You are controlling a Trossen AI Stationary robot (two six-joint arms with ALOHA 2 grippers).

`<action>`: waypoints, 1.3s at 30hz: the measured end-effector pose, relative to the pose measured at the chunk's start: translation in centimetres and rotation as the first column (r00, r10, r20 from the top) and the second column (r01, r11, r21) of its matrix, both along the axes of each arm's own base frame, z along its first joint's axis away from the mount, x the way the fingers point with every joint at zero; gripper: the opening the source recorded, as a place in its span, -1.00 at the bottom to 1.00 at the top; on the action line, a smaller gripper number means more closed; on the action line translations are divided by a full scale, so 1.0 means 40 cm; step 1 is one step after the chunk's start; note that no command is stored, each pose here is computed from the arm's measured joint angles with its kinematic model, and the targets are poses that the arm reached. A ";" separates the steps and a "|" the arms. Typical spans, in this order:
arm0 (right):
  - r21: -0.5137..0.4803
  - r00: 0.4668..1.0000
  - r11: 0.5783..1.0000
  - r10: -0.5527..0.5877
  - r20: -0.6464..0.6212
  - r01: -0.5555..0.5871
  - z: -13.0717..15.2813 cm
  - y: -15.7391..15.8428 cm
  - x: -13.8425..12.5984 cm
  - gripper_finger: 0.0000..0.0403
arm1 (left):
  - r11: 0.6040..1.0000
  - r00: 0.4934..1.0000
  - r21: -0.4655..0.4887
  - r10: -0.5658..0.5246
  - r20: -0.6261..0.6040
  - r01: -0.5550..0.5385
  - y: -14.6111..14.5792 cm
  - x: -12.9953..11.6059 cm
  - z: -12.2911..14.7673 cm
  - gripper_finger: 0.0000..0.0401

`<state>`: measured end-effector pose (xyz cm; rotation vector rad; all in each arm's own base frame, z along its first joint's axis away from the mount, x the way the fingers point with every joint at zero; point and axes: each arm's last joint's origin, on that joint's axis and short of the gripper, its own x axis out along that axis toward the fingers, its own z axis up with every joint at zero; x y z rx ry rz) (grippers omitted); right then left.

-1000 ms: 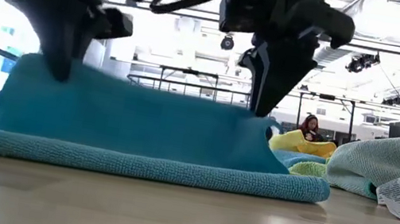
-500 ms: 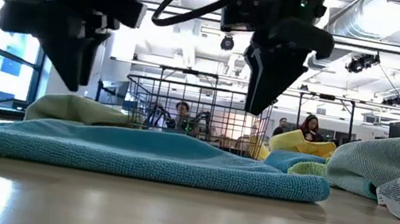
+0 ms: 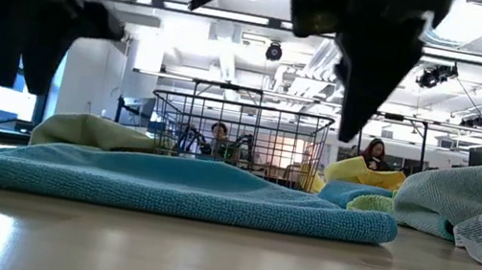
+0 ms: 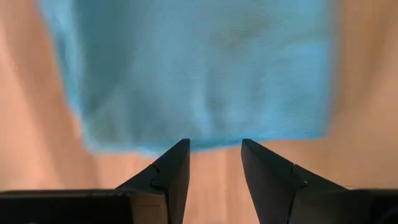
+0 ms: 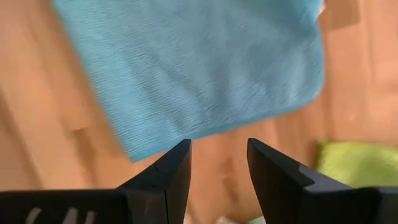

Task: Fold microfiber towels
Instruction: Fold the left blue towel

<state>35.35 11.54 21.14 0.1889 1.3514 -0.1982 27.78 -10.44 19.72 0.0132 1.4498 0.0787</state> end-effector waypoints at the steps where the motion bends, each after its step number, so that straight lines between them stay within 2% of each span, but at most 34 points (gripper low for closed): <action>1: 0.007 1.000 1.000 -0.019 0.001 0.019 0.000 0.012 -0.004 -0.26 | 1.000 0.999 -0.008 -0.023 0.029 0.023 -0.008 0.003 0.003 -0.33; 5: 0.005 0.993 0.993 -0.121 -0.002 0.121 -0.011 0.047 -0.025 -0.26 | 0.997 0.986 -0.007 -0.078 0.147 0.079 -0.017 0.029 0.010 -0.33; 9: 0.018 0.961 0.961 -0.274 -0.023 0.274 -0.047 0.077 -0.055 -0.26 | 0.996 0.969 0.018 -0.085 0.231 0.084 -0.003 0.067 -0.001 -0.34; 13: 0.096 0.925 0.922 -0.379 0.026 0.375 -0.076 0.120 -0.068 -0.26 | 0.997 0.932 0.010 -0.078 0.355 0.080 0.023 0.115 0.001 -0.34; 17: 0.203 0.873 0.869 -0.477 0.101 0.452 -0.095 0.161 -0.071 -0.26 | 0.999 0.905 0.024 -0.049 0.422 0.043 0.058 0.154 -0.011 -0.34; 20: 0.286 0.809 0.813 -0.563 0.170 0.507 -0.105 0.190 -0.074 -0.26 | 0.999 0.916 0.032 -0.024 0.401 0.013 0.082 0.167 -0.038 -0.34; 28: 0.358 0.564 0.620 -0.784 0.259 0.698 -0.135 0.196 -0.097 -0.26 | 1.000 0.950 0.009 -0.003 0.313 0.000 0.115 0.192 -0.121 -0.34; 31: 0.371 0.493 0.563 -0.826 0.273 0.738 -0.145 0.182 -0.098 -0.26 | 1.000 0.959 0.009 -0.014 0.282 0.012 0.114 0.188 -0.130 -0.34; 34: 0.342 0.480 0.554 -0.831 0.280 0.759 -0.160 0.168 -0.099 -0.26 | 1.000 0.965 0.010 -0.016 0.261 0.014 0.113 0.186 -0.140 -0.34; 39: 0.294 0.518 0.595 -0.800 0.303 0.748 -0.170 0.154 -0.091 -0.26 | 1.000 0.974 0.011 0.000 0.225 -0.003 0.113 0.178 -0.146 -0.34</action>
